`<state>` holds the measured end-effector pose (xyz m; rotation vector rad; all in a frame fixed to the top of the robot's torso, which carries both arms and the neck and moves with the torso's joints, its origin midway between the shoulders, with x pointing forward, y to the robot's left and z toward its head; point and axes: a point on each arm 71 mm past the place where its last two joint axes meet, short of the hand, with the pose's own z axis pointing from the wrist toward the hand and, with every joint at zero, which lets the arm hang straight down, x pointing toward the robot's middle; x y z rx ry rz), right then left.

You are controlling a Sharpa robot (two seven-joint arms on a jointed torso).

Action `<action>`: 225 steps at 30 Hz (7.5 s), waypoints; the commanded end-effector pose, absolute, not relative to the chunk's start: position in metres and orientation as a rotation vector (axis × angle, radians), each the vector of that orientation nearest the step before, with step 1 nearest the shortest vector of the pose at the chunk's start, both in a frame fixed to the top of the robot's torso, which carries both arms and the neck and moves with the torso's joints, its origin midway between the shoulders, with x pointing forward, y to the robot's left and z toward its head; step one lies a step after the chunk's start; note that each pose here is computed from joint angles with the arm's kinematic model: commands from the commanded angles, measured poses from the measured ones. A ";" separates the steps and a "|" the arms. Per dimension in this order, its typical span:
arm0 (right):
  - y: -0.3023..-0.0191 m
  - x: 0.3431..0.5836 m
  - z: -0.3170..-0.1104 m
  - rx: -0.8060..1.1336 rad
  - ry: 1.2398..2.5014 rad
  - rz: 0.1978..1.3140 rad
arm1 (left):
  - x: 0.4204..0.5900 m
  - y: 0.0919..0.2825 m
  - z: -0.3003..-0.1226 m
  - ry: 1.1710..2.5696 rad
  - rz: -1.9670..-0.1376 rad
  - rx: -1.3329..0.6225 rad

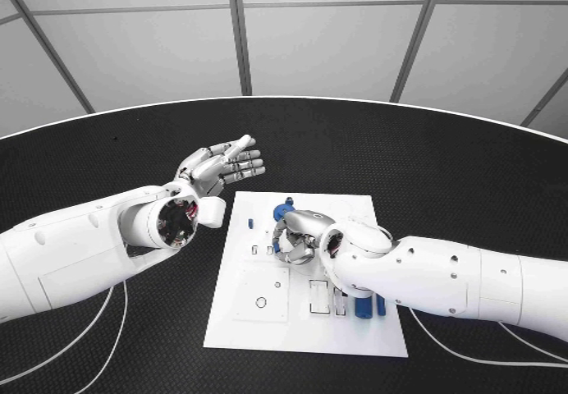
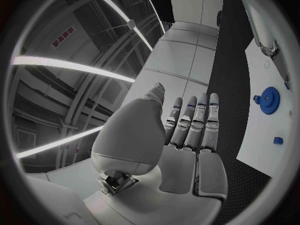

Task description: Assemble the parts on the task board

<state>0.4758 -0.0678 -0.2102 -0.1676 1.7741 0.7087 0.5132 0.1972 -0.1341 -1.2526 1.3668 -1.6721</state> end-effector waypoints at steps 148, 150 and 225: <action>-0.265 0.446 -0.144 0.553 1.537 0.868 | 0.537 0.143 -0.202 2.513 -0.274 -0.268; -0.265 0.446 -0.144 0.553 1.538 0.867 | 0.538 0.143 -0.202 2.515 -0.272 -0.267; -0.265 0.447 -0.146 0.556 1.559 0.862 | 0.540 0.137 -0.205 2.565 -0.239 -0.208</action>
